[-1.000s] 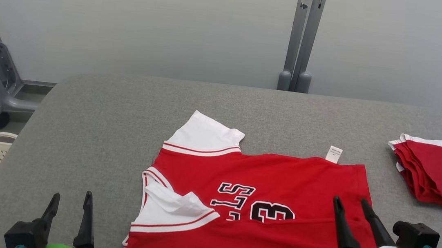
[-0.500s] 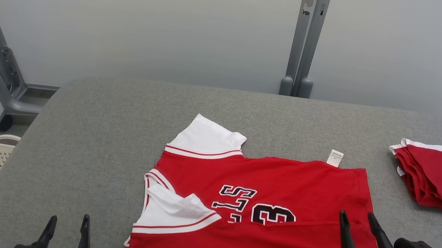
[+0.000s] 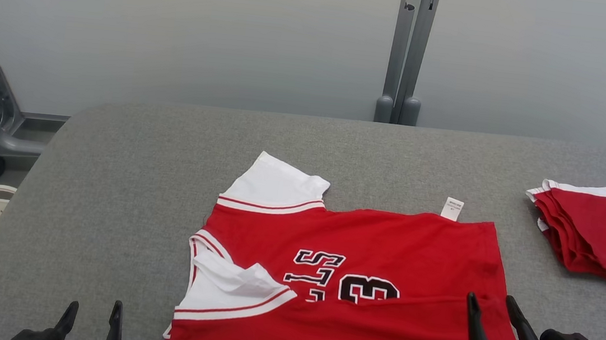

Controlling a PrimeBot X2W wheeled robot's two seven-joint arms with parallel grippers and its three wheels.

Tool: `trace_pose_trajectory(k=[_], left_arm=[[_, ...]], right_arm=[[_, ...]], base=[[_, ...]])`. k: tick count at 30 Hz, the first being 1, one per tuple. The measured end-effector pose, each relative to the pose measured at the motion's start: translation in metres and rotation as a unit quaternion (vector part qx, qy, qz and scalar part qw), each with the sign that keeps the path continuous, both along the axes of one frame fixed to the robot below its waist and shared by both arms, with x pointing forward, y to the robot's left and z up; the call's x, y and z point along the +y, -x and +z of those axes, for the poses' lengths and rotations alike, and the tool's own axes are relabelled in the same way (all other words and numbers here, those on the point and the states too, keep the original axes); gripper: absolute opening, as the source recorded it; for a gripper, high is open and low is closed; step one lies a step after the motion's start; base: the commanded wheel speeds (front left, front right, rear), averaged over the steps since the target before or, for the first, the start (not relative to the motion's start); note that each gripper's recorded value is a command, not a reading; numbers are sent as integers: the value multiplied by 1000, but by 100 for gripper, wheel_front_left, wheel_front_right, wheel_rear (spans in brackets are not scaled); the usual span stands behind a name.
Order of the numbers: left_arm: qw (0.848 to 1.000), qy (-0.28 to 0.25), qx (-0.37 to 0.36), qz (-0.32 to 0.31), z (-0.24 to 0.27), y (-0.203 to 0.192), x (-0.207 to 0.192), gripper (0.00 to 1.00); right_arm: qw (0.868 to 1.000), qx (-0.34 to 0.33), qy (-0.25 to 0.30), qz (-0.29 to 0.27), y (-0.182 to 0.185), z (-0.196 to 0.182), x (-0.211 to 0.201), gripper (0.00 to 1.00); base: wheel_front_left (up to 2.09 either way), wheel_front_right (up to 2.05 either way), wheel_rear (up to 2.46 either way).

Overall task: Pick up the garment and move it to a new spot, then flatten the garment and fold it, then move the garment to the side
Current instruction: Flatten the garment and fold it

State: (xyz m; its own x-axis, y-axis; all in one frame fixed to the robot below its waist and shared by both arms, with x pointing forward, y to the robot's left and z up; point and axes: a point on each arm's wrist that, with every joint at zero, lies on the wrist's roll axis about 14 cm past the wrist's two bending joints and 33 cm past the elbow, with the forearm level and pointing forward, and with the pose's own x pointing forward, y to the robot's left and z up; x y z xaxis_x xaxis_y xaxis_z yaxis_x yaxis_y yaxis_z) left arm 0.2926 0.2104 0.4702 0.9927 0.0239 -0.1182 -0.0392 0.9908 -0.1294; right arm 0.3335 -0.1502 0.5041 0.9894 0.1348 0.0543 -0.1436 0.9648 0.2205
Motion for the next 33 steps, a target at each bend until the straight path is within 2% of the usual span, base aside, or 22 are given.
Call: trace_pose_trajectory(k=[13,19,25,33], left_arm=[[1000,-3,9,-3,-3,-1,-2,100],[1000,1,9,-25,5,-21,-11,100],[996,-16,37,-80,13,-58,-31,100],[984,-62,72,-153,30,-129,-66,100]], right_arm=[[1000,13,-2,1,-2,-5,0,100],[998,59,0,23,-13,-12,10,100],[991,88,68,72,-36,2,28,100],[968,176,151,95,-80,8,9,100]], base=[[0,0,0],[0,0,0],[0,0,0],[0,0,0]])
